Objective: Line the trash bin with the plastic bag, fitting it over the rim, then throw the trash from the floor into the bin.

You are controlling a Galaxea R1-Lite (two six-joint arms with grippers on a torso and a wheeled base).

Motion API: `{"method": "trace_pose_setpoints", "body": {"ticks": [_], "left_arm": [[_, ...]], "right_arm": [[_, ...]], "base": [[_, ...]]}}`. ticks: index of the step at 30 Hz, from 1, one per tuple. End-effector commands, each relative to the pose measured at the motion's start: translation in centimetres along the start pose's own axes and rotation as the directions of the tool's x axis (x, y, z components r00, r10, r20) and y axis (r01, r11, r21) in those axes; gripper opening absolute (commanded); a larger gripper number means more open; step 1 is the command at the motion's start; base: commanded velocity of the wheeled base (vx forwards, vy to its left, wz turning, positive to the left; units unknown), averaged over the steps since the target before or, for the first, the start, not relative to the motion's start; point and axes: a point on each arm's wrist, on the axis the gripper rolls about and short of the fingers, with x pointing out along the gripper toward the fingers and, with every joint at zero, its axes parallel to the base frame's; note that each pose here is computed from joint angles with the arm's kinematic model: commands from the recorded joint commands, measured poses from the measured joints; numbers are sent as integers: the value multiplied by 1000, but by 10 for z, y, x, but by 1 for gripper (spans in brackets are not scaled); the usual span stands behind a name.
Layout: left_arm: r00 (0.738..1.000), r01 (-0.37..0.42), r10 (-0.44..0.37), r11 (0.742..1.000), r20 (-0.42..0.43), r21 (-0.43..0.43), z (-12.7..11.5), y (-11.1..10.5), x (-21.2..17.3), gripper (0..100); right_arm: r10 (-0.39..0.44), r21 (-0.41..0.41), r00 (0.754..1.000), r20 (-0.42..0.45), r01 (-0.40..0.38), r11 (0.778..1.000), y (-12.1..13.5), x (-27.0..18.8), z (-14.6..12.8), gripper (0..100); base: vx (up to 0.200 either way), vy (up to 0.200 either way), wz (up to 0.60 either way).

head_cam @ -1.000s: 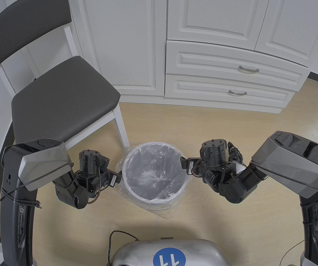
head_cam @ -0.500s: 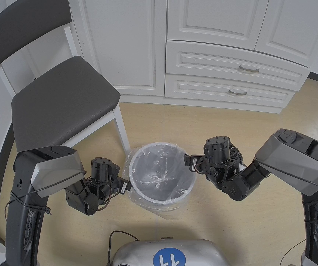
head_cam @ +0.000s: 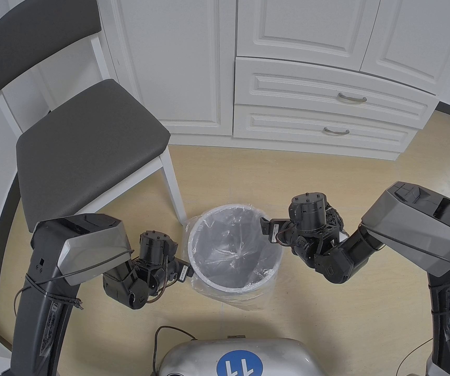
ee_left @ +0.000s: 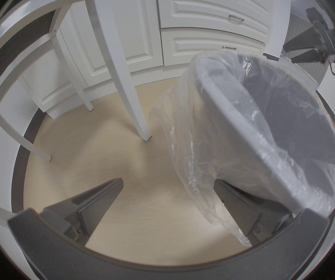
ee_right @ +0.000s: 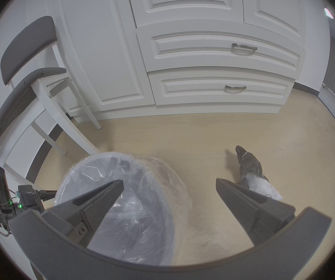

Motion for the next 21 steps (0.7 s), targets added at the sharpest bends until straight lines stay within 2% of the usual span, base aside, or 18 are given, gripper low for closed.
{"method": "trace_pose_setpoints", "body": {"ticks": [1, 4, 7, 11, 12, 16, 17, 19, 21], "left_arm": [[1000, 2, -2, 1000, -3, -2, -1, -3, 4, 100], [1000, -2, 2, 1000, -1, -3, 0, -3, 5, 100], [998, -54, 54, 999, -13, 1, -1, 3, 5, 100], [995, -88, 90, 995, -41, 42, -3, 22, -2, 100], [994, -101, 104, 993, -40, 67, 2, 32, -9, 100], [992, -128, 128, 990, 4, 59, 19, 45, -22, 100], [992, -125, 124, 991, 21, 50, 27, 52, -33, 100], [996, -88, 87, 995, 32, 50, 31, 53, -44, 100], [999, -22, 20, 998, 49, 52, 37, 54, -60, 100]], "right_arm": [[0, 1, 1000, 1, 0, 1000, 0, 0, 0, 100], [0, 1, 1000, 1, 0, 1000, 0, -1, 1, 100], [0, -4, 1000, -1, 0, 1000, -1, -4, 2, 100], [-3, -39, 1000, -7, 3, 999, -4, -11, 4, 100], [-5, -57, 1000, -11, 4, 998, -6, -16, 5, 100], [-5, -88, 1000, -20, 4, 996, -8, -23, 6, 100], [-5, -96, 1000, -20, 3, 995, -9, -26, 8, 100], [-5, -100, 1000, -19, 3, 995, -10, -29, 9, 100], [-4, -101, 1000, -15, 2, 995, -10, -33, 12, 100]], "base": [[0, 0, 0], [0, 0, 0], [0, 0, 0], [0, 0, 0], [0, 0, 0], [0, 0, 0], [0, 0, 0], [0, 0, 0], [0, 0, 0]]}}
